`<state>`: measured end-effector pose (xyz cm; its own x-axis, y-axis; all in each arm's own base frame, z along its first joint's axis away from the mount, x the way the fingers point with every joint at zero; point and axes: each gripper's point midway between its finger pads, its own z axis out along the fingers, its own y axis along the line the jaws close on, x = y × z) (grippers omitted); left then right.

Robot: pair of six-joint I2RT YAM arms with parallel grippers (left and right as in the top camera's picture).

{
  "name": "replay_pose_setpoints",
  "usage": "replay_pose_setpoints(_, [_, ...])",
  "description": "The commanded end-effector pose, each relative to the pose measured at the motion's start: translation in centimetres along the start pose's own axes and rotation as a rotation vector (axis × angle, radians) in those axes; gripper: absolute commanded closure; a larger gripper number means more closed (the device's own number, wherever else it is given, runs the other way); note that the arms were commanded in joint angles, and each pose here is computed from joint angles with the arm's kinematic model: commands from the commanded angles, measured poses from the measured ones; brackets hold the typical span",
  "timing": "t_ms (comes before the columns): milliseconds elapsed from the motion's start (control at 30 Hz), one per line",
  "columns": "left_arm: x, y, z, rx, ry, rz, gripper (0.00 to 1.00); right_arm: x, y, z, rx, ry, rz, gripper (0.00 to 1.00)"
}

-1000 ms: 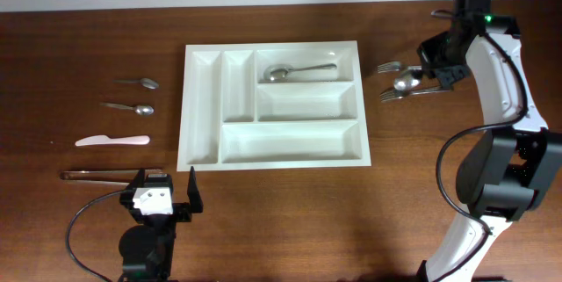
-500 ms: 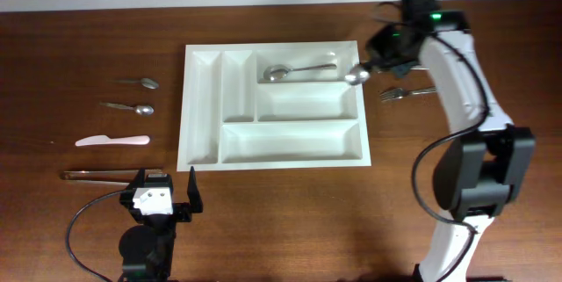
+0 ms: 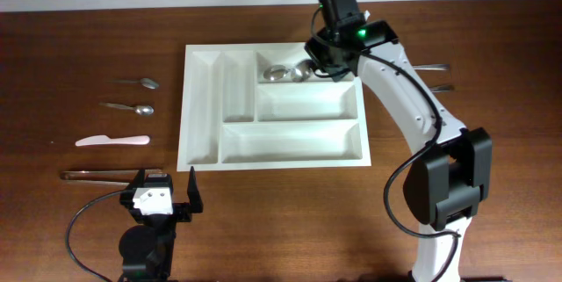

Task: Pack container
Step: 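Carry the spoon into the top-right compartment beside the first spoon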

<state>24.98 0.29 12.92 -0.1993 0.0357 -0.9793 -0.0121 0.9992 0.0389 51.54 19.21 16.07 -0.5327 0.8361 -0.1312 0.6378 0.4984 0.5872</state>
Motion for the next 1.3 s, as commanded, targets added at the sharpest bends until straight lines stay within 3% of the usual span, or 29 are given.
replay_pose_setpoints(0, [0.0,-0.2,0.0,0.013,0.000,0.012,0.01,-1.0,2.4,-0.4,-0.071,-0.114,0.112,0.96])
replay_pose_setpoints(100, [0.0,-0.2,0.0,0.013,0.000,0.012,0.01,-0.9,3.0,0.6,-0.095,-0.147,0.103,0.96])
replay_pose_setpoints(300, [0.0,-0.2,0.0,0.014,0.000,0.012,0.01,0.2,1.0,3.8,-0.035,-0.114,0.275,0.96])
replay_pose_setpoints(500, [0.0,-0.2,0.0,0.013,0.000,0.012,0.01,0.8,-0.3,5.9,0.004,-0.095,0.291,0.96])
replay_pose_setpoints(800, [0.0,-0.2,0.0,0.013,0.000,0.012,0.01,1.7,0.5,6.1,-0.031,-0.074,0.470,0.96])
replay_pose_setpoints(1267, [0.0,-0.2,0.0,0.014,0.000,0.012,0.01,3.0,-0.1,7.6,-0.012,-0.060,0.504,0.96])
